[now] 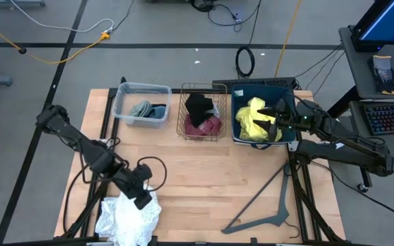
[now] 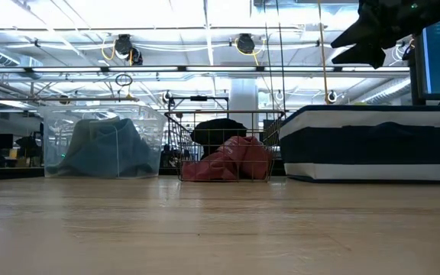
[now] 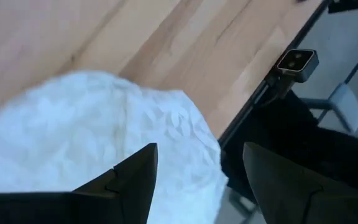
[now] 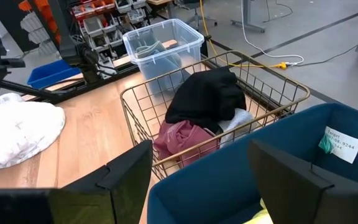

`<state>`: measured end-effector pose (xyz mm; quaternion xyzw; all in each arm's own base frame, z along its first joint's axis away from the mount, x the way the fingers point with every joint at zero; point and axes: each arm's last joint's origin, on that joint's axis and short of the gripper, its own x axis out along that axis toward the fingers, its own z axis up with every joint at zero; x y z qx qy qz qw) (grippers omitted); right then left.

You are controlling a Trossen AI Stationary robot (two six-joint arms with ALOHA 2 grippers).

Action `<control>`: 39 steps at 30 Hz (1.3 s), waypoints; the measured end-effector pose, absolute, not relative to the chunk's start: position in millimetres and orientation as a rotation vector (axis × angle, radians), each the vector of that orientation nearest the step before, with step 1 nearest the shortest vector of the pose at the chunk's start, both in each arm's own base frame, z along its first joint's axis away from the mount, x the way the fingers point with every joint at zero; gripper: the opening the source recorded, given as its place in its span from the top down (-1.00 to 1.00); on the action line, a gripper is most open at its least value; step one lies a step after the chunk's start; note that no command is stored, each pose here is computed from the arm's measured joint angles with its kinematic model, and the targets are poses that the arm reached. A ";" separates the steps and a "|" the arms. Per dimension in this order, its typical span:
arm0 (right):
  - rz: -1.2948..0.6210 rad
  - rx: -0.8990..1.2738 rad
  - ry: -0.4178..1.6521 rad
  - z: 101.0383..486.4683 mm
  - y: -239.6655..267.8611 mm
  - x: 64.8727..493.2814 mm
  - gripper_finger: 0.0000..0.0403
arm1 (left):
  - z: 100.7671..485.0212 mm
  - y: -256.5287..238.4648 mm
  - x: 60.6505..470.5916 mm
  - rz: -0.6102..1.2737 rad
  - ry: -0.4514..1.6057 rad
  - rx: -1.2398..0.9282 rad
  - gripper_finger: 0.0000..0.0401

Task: Pick & Place Cloths
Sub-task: Put the white dress into the laundry bin

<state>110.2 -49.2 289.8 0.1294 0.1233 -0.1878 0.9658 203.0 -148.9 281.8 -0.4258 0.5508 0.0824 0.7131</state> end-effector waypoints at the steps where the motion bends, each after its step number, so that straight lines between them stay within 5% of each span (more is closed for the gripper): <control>1: -0.380 0.262 0.249 289.8 -49.2 110.2 -0.26 | 281.4 -150.5 202.4 0.199 1.225 -0.968 -0.20; 15: -0.379 0.262 0.250 289.8 -49.2 110.3 -0.26 | 266.0 -175.9 193.2 0.407 1.287 -1.129 -0.20; 26: -0.313 0.273 0.253 289.8 -47.4 110.9 -0.26 | 217.7 -198.2 187.6 0.714 1.427 -0.960 -0.20; 39: -0.306 0.281 0.253 289.8 -47.2 111.0 -0.26 | 146.8 -231.3 203.2 0.639 1.560 -0.677 -0.20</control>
